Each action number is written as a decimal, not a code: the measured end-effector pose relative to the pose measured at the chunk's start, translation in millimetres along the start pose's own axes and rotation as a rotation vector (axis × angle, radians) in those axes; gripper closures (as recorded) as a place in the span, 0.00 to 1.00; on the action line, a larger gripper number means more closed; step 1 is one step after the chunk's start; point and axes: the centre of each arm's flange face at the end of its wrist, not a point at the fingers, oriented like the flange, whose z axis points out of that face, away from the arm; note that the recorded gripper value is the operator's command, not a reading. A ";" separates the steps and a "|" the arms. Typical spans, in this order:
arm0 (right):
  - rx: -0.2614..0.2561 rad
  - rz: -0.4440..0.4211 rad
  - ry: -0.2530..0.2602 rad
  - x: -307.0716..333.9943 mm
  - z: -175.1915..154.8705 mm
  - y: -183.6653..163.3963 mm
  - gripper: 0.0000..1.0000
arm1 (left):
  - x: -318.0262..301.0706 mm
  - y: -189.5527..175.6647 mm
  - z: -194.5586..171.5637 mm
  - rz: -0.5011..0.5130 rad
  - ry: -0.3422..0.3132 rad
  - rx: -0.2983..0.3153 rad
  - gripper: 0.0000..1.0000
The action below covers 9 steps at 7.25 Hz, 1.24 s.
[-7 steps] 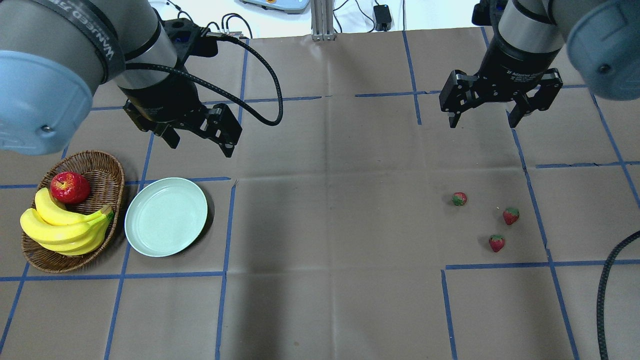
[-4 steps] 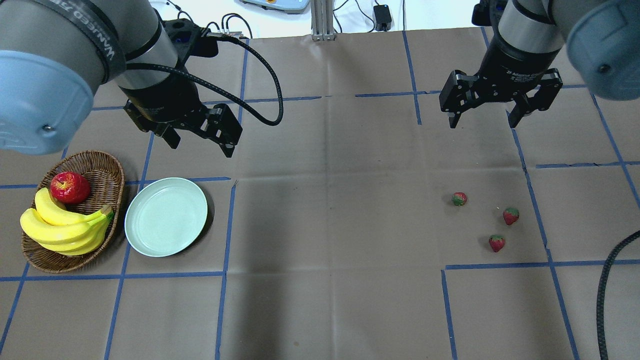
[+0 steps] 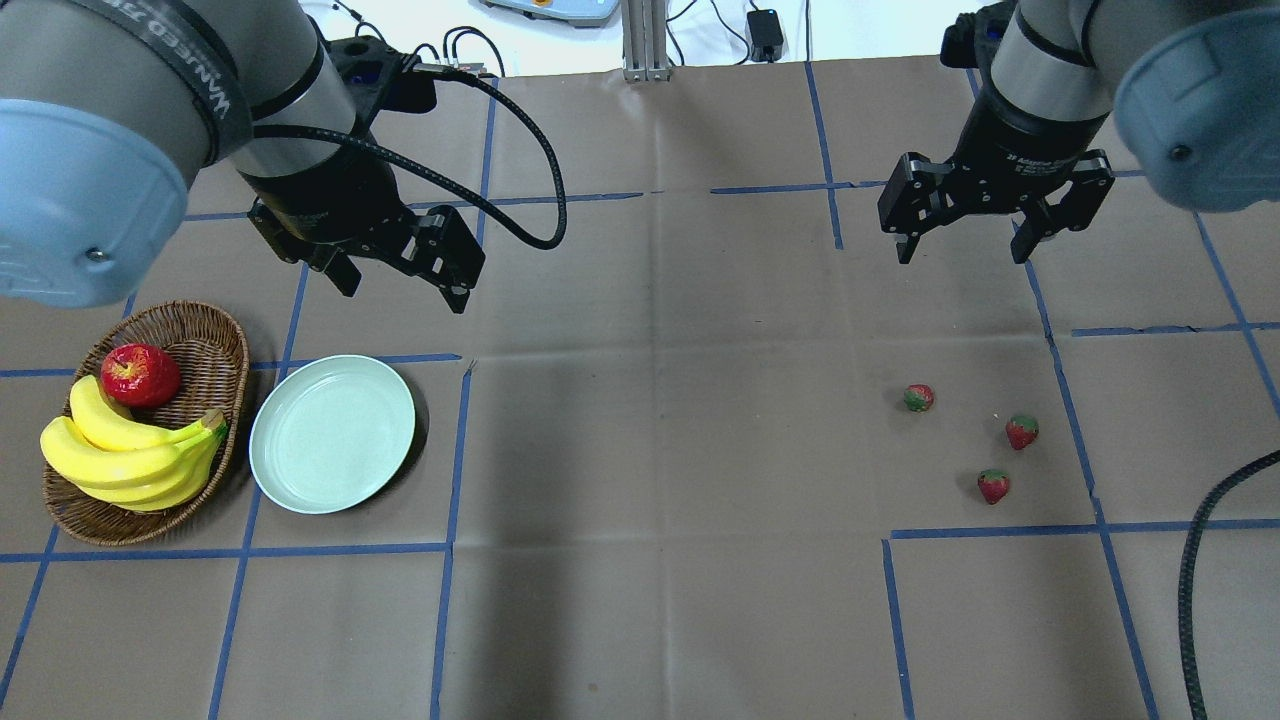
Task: Collect all strawberries into plate
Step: 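Lower the right gripper onto the farthest strawberry and close on it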
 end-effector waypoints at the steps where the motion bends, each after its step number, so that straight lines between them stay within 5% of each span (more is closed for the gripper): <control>1: 0.000 -0.001 0.001 0.1 30.9 -0.8 0.00 | 0.0 -0.2 -0.1 0.000 0.000 0.001 0.00; 6: 0.032 0.033 0.002 28.1 211.1 -4.0 0.00 | -0.1 0.0 -0.4 -0.002 -0.001 0.002 0.00; 9: -0.010 0.040 0.004 32.3 260.9 -1.6 0.01 | -0.1 0.2 -0.7 -0.002 -0.002 0.002 0.00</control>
